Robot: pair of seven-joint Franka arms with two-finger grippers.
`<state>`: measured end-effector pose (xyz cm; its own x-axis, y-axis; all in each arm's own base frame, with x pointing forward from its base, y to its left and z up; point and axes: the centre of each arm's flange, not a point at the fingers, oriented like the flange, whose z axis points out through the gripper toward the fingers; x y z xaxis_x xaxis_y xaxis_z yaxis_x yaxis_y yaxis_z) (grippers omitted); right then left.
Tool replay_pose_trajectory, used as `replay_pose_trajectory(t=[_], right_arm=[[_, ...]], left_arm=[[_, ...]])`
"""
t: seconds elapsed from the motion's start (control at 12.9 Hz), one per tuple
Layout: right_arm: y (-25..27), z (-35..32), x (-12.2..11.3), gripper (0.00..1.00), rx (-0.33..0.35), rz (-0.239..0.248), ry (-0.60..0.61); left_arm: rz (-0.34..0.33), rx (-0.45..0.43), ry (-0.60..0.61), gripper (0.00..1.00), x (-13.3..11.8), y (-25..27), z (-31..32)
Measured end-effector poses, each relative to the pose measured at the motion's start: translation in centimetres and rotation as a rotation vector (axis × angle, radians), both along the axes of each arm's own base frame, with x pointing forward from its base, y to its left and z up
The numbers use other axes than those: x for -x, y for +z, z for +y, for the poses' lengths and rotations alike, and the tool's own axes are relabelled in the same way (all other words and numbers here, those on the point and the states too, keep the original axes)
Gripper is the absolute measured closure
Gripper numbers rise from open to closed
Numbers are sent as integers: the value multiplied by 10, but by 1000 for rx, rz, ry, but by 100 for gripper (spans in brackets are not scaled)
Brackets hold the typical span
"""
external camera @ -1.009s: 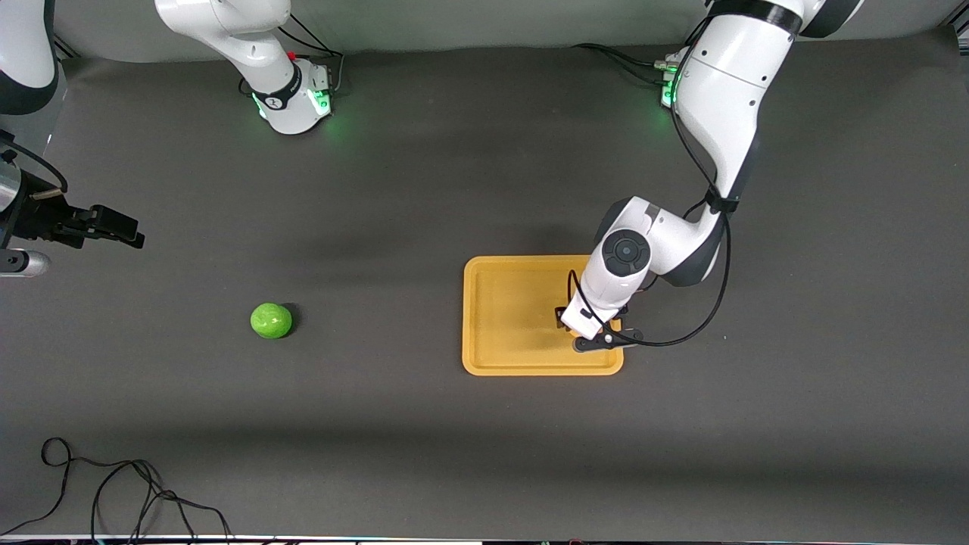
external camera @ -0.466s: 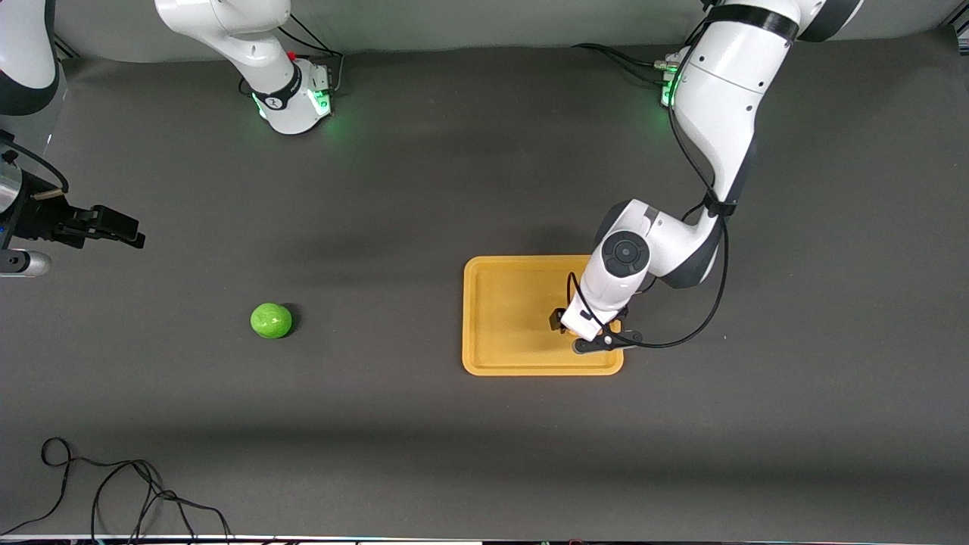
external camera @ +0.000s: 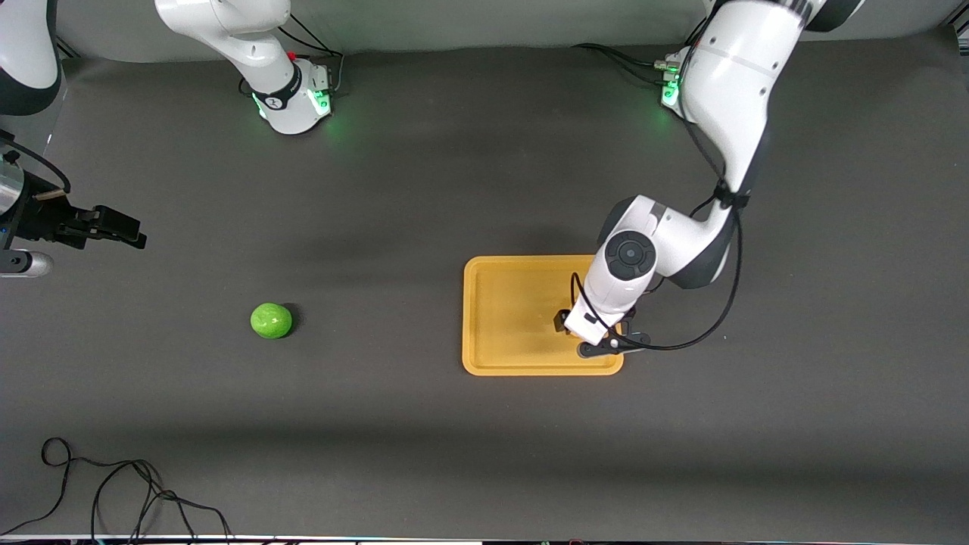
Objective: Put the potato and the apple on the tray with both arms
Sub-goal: 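Open the left gripper and withdraw while the right gripper reaches the apple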
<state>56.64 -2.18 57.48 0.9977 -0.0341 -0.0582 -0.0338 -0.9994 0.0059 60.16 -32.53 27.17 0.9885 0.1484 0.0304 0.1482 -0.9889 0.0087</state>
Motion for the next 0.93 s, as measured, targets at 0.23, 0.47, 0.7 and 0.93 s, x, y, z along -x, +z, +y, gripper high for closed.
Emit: replay_pose_trajectory(t=[0.23,0.47,0.7,0.93], right_arm=[[-17,32,-7,0,2,-37,11],[-60,58,-17,0,1,-97,26],[-142,55,-26,0,3,-159,21],[-234,55,-18,0,9,-187,23]], left_arm=[[69,-63,-105,1,-21,118,47],[117,-74,-241,2,-31,221,148],[145,-62,-289,3,-20,276,246],[160,-38,-317,3,-5,304,323]])
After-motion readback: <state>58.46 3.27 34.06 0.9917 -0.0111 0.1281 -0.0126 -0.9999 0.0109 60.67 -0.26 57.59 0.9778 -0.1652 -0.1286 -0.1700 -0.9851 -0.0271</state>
